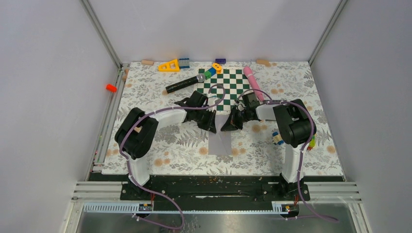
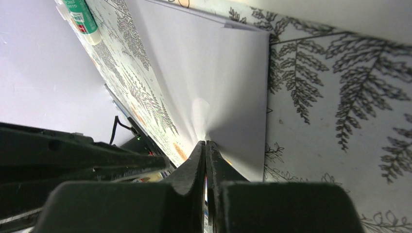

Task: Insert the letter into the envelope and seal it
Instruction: Seal the envelope flap on the envelope.

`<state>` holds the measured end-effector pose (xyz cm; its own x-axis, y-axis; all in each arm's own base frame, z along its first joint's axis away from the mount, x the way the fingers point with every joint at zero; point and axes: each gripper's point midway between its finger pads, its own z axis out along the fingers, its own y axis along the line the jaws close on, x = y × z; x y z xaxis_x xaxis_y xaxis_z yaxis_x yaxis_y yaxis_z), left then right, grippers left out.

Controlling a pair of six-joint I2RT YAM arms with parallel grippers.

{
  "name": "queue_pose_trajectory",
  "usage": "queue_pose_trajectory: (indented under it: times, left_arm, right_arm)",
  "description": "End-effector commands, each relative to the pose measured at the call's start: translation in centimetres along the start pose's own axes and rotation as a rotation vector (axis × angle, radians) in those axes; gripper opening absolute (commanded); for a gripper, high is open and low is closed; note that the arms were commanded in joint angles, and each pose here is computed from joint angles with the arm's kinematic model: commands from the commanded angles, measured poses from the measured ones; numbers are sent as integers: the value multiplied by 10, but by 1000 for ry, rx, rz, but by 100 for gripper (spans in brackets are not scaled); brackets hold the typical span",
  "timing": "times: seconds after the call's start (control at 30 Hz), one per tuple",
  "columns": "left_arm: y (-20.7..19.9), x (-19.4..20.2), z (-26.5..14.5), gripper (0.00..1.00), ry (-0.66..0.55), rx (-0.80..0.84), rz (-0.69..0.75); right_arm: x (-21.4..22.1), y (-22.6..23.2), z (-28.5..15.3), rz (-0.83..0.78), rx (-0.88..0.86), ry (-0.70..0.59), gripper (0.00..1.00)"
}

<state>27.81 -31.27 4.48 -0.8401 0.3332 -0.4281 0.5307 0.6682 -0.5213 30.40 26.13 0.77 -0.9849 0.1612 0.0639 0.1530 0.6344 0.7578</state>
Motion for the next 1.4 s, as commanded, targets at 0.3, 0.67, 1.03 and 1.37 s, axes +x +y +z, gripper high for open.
queue_pose_trajectory:
  times: [0.3,0.67,1.03,1.37]
  left_arm:
    - [-22,-23,19,0,-9,136,-18]
    - [-12,-25,29,0,4,95,-31]
    - [-2,-16,40,0,50,32,-37]
    - [10,-3,47,0,105,-77,-10]
  right_arm:
    - [7,-29,5,11,120,3,0]
    - [8,-28,6,15,115,10,0]
    - [8,-27,6,18,111,11,0]
    - [-2,-21,2,0,110,-23,0]
